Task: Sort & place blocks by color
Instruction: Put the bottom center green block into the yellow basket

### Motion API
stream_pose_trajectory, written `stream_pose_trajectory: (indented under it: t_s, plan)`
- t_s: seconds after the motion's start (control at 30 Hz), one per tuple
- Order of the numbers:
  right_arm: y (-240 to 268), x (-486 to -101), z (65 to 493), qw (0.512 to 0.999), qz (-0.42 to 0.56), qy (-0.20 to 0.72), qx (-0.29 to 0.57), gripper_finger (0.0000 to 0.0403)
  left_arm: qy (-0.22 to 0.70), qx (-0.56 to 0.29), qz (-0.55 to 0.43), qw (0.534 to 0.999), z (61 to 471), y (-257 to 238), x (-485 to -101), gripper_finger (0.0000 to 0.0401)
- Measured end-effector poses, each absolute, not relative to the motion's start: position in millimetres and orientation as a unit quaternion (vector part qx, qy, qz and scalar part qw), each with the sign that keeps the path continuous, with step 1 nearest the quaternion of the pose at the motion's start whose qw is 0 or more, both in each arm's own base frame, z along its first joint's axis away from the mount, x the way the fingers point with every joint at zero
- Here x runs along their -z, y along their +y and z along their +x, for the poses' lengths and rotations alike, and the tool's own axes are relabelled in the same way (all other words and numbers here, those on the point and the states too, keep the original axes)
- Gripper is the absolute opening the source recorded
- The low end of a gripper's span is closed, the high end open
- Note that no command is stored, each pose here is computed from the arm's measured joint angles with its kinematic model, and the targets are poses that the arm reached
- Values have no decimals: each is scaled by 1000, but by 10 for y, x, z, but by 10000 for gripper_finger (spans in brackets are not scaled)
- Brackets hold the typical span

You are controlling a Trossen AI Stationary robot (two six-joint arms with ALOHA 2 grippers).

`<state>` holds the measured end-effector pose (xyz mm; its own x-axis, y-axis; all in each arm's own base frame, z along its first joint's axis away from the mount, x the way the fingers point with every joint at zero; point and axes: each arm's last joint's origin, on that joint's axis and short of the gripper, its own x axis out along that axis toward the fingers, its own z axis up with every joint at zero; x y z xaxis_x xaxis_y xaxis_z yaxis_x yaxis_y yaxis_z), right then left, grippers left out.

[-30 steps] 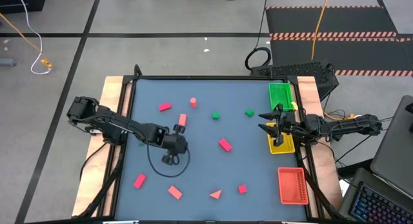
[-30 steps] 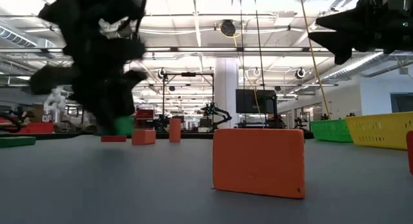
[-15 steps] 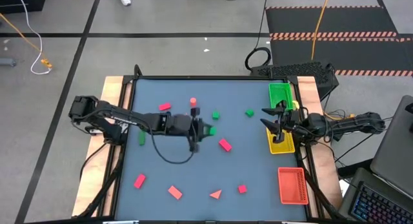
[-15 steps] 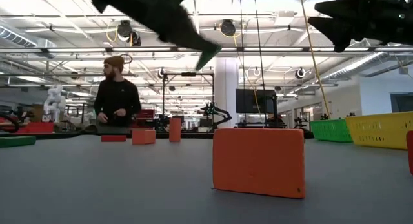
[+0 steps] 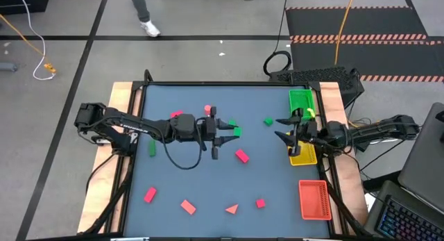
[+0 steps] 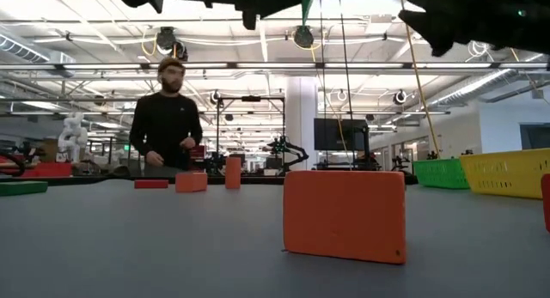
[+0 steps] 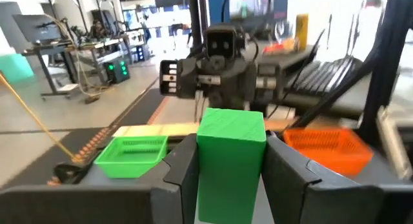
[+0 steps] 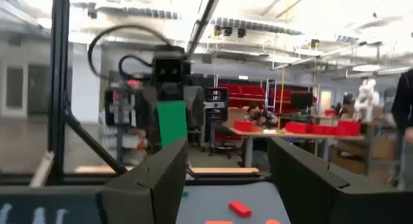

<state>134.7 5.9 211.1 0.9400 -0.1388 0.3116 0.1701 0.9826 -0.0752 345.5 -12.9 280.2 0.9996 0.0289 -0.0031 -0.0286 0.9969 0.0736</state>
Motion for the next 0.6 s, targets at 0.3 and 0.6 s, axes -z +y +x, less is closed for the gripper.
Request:
stream_pose_trajectory:
  t_s: [0.3, 0.6]
  plan:
    - [78, -2109, 1721, 992, -33, -72, 99, 217, 75, -80, 72, 991, 3451, -115, -2654, 129]
    - [82, -2009, 1979, 988, 63, -68, 123, 283, 152, -235, 249, 927, 3576, -208, -2322, 129]
